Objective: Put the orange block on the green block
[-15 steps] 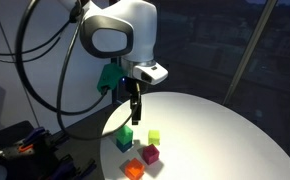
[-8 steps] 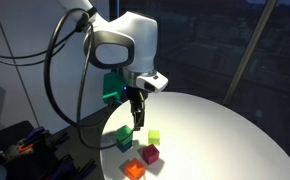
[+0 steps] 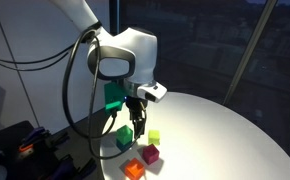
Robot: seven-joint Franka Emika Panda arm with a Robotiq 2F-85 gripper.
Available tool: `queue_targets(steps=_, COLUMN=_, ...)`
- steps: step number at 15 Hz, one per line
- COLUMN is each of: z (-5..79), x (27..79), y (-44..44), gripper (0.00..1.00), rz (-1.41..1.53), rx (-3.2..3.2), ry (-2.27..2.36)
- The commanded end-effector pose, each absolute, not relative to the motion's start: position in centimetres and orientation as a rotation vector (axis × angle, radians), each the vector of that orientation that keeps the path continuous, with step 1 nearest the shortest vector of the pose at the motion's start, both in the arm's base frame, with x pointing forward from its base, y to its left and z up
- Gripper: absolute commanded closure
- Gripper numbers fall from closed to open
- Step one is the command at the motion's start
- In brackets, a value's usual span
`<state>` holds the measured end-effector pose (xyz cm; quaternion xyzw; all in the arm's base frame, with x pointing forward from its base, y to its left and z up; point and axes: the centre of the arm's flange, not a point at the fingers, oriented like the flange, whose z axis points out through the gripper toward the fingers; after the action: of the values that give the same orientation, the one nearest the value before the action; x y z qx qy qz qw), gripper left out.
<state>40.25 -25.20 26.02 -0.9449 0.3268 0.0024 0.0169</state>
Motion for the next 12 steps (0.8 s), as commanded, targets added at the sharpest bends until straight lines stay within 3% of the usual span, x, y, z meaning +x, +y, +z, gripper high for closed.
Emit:
queue_targets(steps=1, z=26.02, x=40.28, y=-25.2, gripper=0.0, rz=0.008, rx=-2.937, ry=1.015)
queue_targets(steps=12, z=26.29, x=39.87, y=-25.51, gripper=0.0, rz=-0.015, rx=-2.945, ry=0.991)
